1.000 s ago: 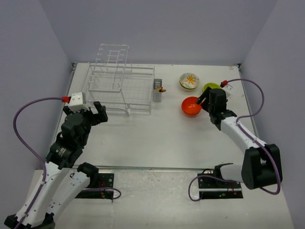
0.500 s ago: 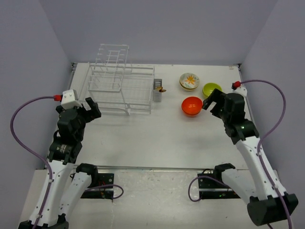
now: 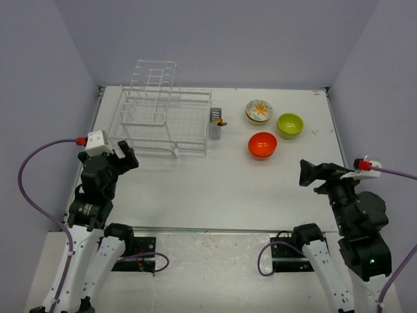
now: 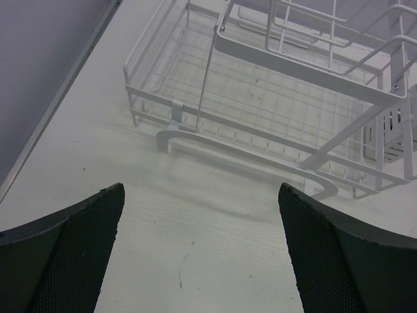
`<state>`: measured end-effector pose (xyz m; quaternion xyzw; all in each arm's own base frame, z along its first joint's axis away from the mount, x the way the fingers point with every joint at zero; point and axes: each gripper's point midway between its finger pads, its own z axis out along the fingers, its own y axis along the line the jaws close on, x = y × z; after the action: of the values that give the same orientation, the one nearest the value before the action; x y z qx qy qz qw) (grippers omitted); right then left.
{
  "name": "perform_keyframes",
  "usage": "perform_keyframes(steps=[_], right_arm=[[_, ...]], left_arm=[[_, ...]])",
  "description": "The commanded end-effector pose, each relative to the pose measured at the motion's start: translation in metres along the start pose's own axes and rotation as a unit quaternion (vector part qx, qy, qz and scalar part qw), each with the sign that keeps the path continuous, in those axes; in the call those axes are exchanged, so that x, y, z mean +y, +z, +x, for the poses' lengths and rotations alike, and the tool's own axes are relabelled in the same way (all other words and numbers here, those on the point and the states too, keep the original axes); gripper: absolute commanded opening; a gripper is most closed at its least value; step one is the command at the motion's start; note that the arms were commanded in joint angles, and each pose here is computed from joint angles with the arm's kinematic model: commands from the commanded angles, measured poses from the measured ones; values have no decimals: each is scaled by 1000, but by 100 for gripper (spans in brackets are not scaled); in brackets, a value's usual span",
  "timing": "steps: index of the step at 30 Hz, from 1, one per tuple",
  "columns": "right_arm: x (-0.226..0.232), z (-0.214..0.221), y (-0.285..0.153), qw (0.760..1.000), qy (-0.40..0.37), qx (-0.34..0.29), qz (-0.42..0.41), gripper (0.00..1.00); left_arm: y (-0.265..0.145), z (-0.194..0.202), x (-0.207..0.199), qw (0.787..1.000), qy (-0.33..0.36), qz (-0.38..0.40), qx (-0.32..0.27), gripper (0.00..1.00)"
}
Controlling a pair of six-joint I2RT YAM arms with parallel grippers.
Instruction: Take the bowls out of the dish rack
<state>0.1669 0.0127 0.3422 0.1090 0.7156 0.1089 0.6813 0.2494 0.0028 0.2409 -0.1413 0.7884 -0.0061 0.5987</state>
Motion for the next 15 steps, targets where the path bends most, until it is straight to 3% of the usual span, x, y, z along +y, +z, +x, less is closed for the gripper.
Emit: perform_keyframes(steps=[1, 15], right_arm=[[12, 27, 1, 996, -60, 30, -63, 99], [-5, 38, 14, 998, -53, 33, -15, 99]], left_arm=[[-4, -4, 3, 1000, -7, -2, -20, 100], [-1, 2, -1, 1000, -8, 9, -20, 100]])
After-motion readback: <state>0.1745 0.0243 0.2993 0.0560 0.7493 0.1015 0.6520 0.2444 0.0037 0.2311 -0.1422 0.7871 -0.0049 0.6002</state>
